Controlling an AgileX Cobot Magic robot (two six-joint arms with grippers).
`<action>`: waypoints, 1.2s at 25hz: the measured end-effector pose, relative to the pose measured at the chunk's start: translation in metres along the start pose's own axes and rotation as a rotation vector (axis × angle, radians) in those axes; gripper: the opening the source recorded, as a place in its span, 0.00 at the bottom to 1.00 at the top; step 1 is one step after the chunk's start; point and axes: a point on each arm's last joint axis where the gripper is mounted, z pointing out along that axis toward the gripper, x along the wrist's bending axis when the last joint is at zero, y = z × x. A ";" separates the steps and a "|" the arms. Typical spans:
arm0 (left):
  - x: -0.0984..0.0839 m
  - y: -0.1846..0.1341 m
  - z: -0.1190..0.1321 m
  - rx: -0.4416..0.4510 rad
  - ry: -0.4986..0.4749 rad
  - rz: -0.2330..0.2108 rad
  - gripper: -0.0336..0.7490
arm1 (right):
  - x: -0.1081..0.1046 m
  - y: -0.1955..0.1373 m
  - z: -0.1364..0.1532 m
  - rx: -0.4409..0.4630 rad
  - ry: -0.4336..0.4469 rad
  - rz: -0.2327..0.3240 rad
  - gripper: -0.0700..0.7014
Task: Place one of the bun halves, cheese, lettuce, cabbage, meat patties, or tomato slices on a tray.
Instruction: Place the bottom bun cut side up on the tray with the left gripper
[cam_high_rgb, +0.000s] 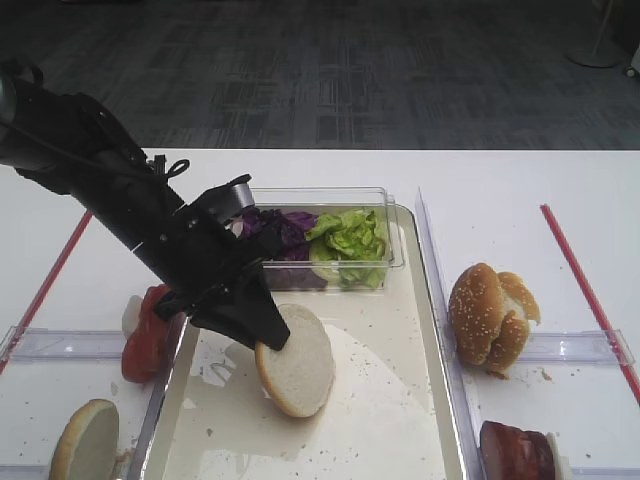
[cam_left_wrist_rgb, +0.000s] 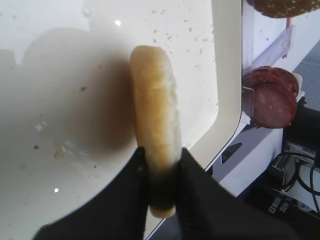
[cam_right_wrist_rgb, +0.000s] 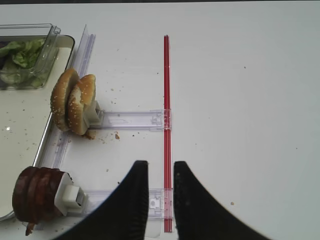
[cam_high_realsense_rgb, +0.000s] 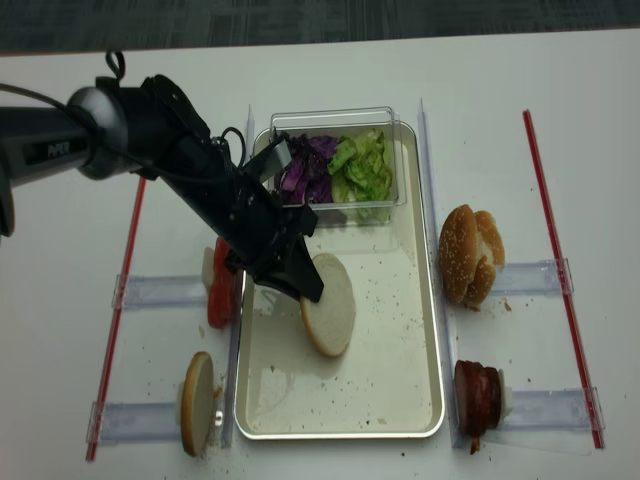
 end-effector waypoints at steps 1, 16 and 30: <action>0.000 0.000 0.000 0.000 0.000 -0.009 0.17 | 0.000 0.000 0.000 0.000 0.000 0.000 0.32; 0.000 0.000 0.000 0.000 0.002 -0.078 0.17 | 0.000 0.000 0.000 0.000 0.000 0.000 0.32; 0.008 0.004 0.009 0.011 -0.025 -0.042 0.17 | 0.000 0.000 0.000 0.000 0.000 0.000 0.32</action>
